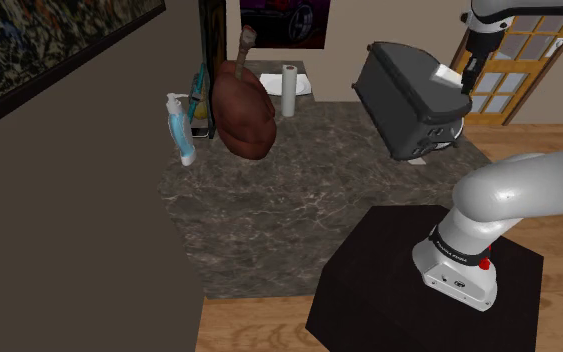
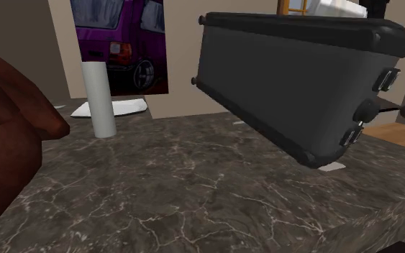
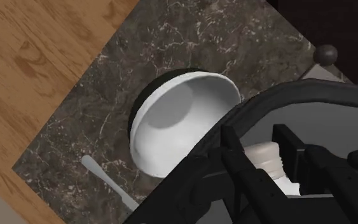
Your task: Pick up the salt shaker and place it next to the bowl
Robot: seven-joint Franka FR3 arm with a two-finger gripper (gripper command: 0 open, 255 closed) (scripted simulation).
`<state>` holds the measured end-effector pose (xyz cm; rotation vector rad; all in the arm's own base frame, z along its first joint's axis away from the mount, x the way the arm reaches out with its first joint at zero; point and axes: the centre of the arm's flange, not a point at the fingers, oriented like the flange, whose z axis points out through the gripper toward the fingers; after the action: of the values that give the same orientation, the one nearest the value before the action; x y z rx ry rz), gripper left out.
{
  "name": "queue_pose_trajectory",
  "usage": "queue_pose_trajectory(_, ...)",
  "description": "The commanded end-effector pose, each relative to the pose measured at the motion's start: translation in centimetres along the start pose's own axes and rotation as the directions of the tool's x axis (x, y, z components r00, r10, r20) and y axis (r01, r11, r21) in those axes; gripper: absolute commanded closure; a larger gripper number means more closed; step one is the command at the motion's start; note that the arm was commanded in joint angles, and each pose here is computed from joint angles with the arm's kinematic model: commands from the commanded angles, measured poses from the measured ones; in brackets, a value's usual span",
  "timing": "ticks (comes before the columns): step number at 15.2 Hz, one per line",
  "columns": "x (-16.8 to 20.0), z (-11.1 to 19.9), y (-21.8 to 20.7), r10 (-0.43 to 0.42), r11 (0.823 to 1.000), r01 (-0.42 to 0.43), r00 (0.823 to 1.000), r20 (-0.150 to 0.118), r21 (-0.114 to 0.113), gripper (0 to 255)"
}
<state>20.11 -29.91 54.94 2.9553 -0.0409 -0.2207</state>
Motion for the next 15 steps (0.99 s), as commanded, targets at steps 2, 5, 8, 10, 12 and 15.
queue_pose_trajectory(2,-1.4,1.8,0.1,-0.003,1.000,0.003,1.000,0.018,0.015,255)
queue_pose_trajectory(5,-1.2,3.4,-0.2,-0.003,1.000,0.003,1.000,0.018,0.015,255)
queue_pose_trajectory(8,-0.9,4.9,-0.5,-0.003,1.000,0.003,1.000,0.018,0.015,255)
queue_pose_trajectory(10,-0.8,5.9,-0.7,-0.003,1.000,0.003,1.000,0.018,0.015,255)
queue_pose_trajectory(12,-0.6,7.0,-0.9,-0.003,1.000,0.003,1.000,0.018,0.015,255)
queue_pose_trajectory(15,-0.4,8.5,-1.2,-0.003,1.000,0.003,1.000,0.018,0.015,255)
